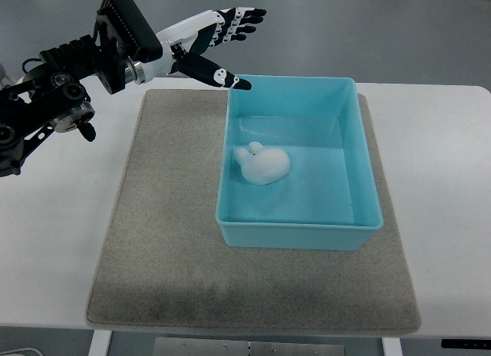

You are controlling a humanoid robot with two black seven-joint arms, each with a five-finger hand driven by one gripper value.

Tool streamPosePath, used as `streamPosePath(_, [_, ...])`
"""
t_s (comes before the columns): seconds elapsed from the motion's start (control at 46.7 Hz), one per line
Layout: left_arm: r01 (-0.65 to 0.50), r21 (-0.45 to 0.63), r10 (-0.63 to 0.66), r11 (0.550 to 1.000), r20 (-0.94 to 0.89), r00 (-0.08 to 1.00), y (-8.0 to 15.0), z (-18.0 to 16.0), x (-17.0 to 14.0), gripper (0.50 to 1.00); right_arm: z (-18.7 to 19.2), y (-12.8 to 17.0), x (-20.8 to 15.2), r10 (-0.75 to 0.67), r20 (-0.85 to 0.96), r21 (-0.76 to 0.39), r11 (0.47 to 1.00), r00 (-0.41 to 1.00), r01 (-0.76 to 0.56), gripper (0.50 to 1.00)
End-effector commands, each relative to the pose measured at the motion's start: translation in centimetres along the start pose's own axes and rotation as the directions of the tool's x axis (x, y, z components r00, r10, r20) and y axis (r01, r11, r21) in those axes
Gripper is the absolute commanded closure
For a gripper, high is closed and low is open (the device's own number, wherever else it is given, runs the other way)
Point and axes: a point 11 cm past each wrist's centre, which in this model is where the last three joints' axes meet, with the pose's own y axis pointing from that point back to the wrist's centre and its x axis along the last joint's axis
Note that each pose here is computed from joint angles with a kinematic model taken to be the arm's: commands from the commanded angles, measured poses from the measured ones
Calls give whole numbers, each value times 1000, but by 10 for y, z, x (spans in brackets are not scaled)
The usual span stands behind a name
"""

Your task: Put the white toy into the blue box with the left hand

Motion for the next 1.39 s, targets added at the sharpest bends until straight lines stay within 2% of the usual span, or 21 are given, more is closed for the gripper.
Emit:
streamPosePath(0.0, [-76, 20, 77, 997, -113, 991, 15, -10, 23, 504, 0, 0, 0, 0, 0, 1, 1000, 1000, 0, 564])
streamPosePath(0.107, [-134, 48, 142, 990, -237, 961, 33, -27, 45, 501, 0, 0, 0, 0, 0, 1, 1000, 1000, 0, 564])
streamPosePath(0.321, [-149, 52, 156, 988, -464, 872, 73, -55, 71, 501, 0, 0, 0, 0, 0, 1, 1000, 1000, 0, 564])
streamPosePath(0.6, [-216, 82, 214, 973, -668, 712, 110, -100, 70, 501, 0, 0, 0, 0, 0, 1, 1000, 1000, 0, 564])
streamPosePath(0.879, [-239, 167, 275, 957, -785, 555, 135, -128, 61, 501, 0, 0, 0, 0, 0, 1, 1000, 1000, 0, 564])
streamPosePath(1.029, [-241, 181, 286, 954, -797, 532, 141, -133, 59, 501, 0, 0, 0, 0, 0, 1, 1000, 1000, 0, 564])
streamPosePath(1.371, [-255, 166, 277, 953, -818, 504, 138, -132, 57, 501, 0, 0, 0, 0, 0, 1, 1000, 1000, 0, 564])
